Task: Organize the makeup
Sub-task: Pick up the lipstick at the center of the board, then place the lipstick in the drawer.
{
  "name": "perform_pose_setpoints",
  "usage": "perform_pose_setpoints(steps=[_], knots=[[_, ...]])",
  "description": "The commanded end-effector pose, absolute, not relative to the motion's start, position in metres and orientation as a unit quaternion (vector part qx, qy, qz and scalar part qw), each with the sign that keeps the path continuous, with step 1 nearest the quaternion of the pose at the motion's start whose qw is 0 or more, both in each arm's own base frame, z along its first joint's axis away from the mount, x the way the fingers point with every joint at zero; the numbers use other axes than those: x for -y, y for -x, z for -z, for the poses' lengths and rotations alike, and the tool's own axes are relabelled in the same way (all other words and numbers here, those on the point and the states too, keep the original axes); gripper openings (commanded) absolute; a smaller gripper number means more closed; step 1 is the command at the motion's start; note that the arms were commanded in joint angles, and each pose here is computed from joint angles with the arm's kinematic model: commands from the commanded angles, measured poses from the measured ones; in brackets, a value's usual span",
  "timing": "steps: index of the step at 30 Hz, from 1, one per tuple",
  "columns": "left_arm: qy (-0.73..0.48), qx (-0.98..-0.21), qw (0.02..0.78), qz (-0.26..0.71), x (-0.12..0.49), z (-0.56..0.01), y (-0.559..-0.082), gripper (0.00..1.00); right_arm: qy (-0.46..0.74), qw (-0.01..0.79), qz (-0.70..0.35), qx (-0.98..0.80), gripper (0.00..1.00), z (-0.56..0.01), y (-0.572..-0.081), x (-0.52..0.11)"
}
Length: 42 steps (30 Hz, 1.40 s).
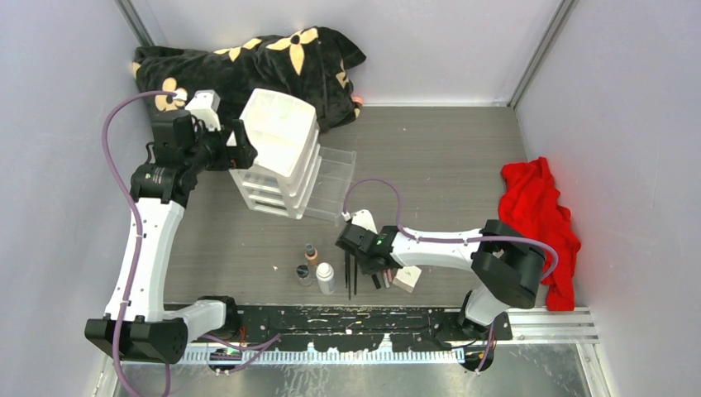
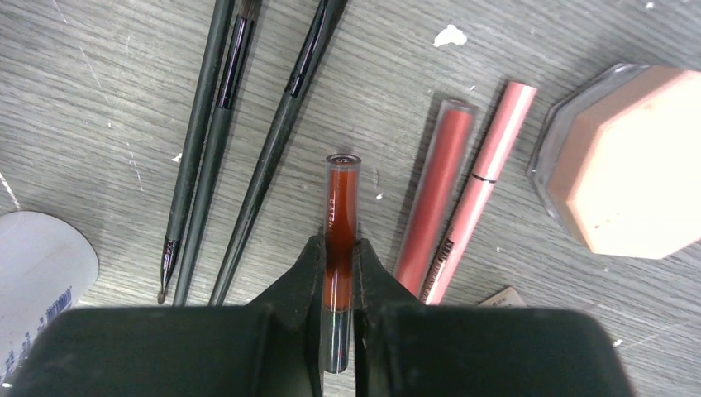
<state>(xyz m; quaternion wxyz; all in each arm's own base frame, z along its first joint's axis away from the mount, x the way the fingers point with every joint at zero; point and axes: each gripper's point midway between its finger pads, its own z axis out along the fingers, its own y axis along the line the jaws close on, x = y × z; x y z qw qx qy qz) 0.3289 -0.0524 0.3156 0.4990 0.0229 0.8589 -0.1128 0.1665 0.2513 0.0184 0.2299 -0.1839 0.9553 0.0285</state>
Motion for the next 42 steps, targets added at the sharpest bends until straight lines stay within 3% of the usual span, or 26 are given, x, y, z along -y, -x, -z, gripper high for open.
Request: perform_pose_setpoints(steps=[1, 7, 12, 20, 26, 28, 31, 32, 35, 42], knots=[[-0.035, -0.838, 0.533, 0.113, 0.052, -0.335, -0.329, 1.0, 0.175, 0.28, -0.029, -0.944, 0.01, -0.056, -0.189, -0.266], [-0.037, -0.834, 0.538, 0.116, 0.053, -0.339, -0.326, 1.0, 0.175, 0.368, -0.045, -0.912, 0.01, -0.138, -0.243, -0.295], [-0.039, -0.834, 0.538, 0.119, 0.054, -0.34, -0.322, 1.0, 0.138, 0.415, -0.12, -0.891, 0.01, -0.191, -0.307, -0.317], [-0.042, -0.831, 0.54, 0.128, 0.058, -0.343, -0.316, 1.0, 0.124, 0.426, -0.167, -0.88, 0.01, -0.195, -0.387, -0.359], [-0.046, -0.831, 0.538, 0.134, 0.06, -0.344, -0.314, 1.0, 0.121, 0.395, -0.187, -0.891, 0.01, -0.16, -0.406, -0.382], [-0.047, -0.831, 0.538, 0.133, 0.059, -0.345, -0.314, 1.0, 0.117, 0.386, -0.178, -0.898, 0.07, -0.147, -0.408, -0.379], [-0.046, -0.831, 0.538, 0.132, 0.059, -0.345, -0.314, 1.0, 0.111, 0.379, -0.159, -0.905, 0.43, -0.135, -0.409, -0.368], [-0.046, -0.831, 0.538, 0.133, 0.059, -0.345, -0.314, 1.0, 0.113, 0.378, -0.153, -0.906, 0.49, -0.134, -0.408, -0.365], [-0.043, -0.832, 0.537, 0.136, 0.06, -0.344, -0.315, 1.0, 0.121, 0.392, -0.144, -0.9, 0.56, -0.142, -0.404, -0.354], [-0.041, -0.83, 0.537, 0.143, 0.062, -0.347, -0.314, 1.0, 0.121, 0.414, -0.105, -0.896, 0.58, -0.17, -0.371, -0.302]])
